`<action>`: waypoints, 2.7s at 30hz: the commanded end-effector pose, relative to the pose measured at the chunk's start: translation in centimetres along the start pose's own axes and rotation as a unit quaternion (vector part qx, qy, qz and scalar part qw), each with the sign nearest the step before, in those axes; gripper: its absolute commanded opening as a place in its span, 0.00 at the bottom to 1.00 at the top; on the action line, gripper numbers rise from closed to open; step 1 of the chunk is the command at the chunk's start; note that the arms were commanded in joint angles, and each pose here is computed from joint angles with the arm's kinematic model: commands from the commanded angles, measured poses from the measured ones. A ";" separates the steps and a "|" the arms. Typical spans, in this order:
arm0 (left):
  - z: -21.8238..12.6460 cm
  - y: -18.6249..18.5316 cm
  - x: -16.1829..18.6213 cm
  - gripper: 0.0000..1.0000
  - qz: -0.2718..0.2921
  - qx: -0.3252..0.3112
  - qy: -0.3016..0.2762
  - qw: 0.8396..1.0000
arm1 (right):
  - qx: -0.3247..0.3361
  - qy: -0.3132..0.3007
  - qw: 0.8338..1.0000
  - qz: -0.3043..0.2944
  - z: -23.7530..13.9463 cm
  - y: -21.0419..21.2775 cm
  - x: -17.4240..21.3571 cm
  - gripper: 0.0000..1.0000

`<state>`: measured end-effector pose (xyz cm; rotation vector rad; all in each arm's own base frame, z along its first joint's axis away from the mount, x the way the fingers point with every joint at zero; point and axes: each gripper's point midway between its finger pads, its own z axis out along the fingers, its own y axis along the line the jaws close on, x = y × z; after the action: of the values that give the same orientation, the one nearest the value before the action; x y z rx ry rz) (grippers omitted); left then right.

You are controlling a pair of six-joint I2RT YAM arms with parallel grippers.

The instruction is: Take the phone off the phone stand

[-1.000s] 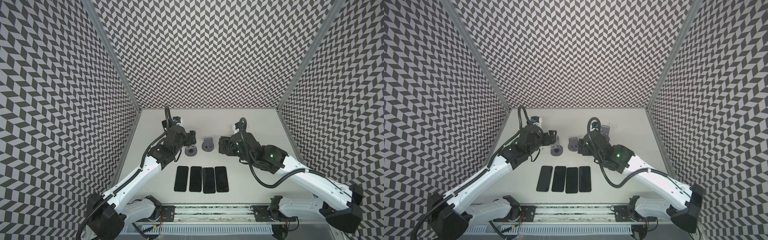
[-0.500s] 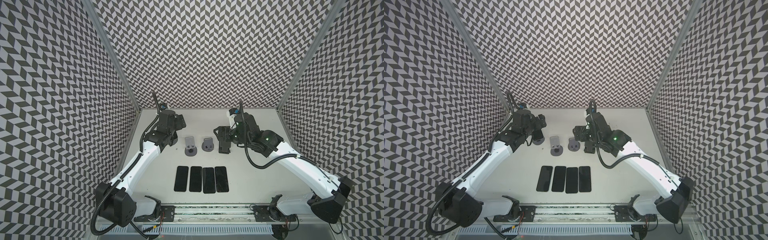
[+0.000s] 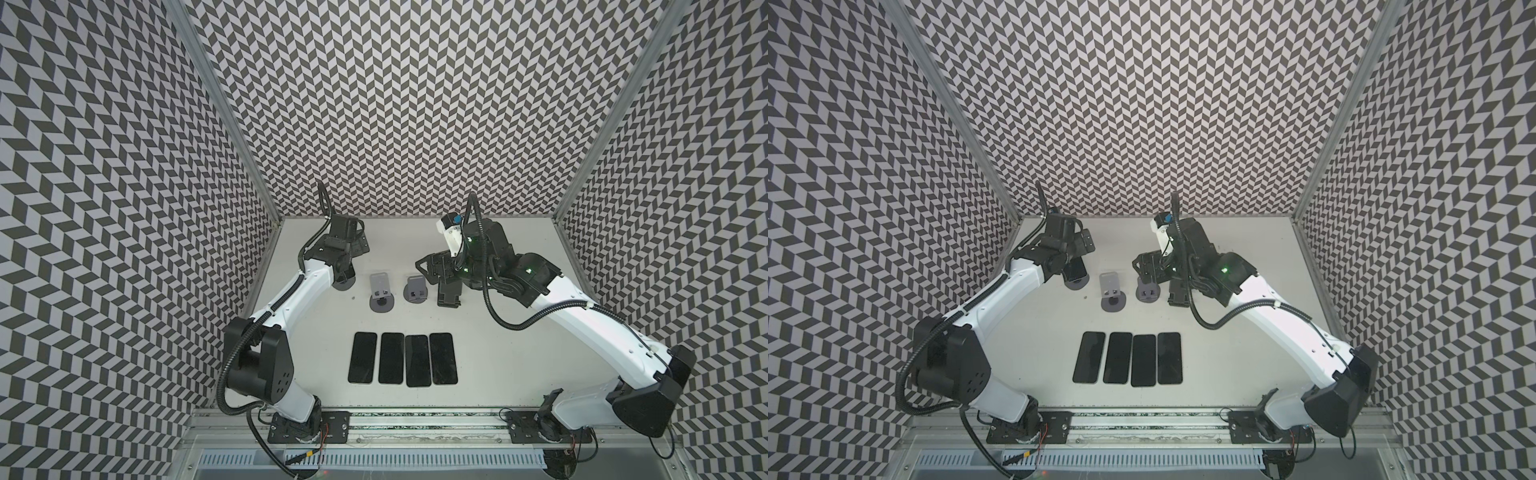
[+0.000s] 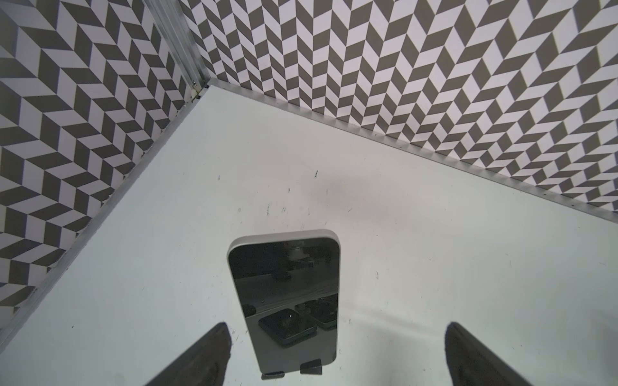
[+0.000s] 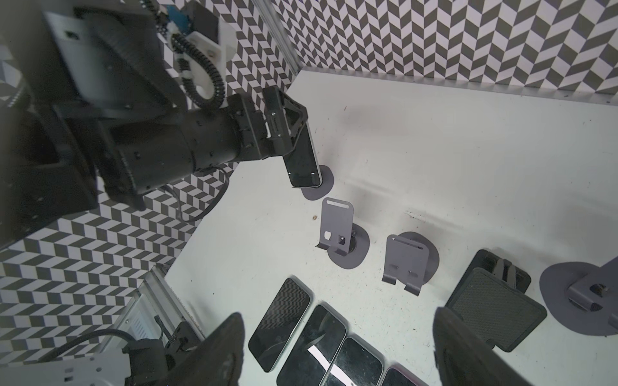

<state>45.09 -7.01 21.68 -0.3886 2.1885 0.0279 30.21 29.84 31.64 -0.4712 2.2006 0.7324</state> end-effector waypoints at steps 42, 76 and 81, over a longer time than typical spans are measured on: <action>5.7 3.2 1.7 1.00 0.009 -0.135 0.064 0.989 | 0.008 0.037 0.997 -0.066 3.0 -1.4 1.6 0.90; 7.4 3.8 3.0 0.82 0.001 -0.123 0.078 0.989 | 0.006 0.044 0.997 -0.061 4.1 -1.6 1.2 0.90; 7.4 3.7 3.0 0.79 -0.001 -0.120 0.077 0.990 | 0.008 0.043 0.997 -0.063 4.0 -1.7 1.2 0.90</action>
<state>48.05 -3.37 13.42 -0.5131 2.3793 0.2950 31.89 30.59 26.50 -0.6390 2.2796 0.6208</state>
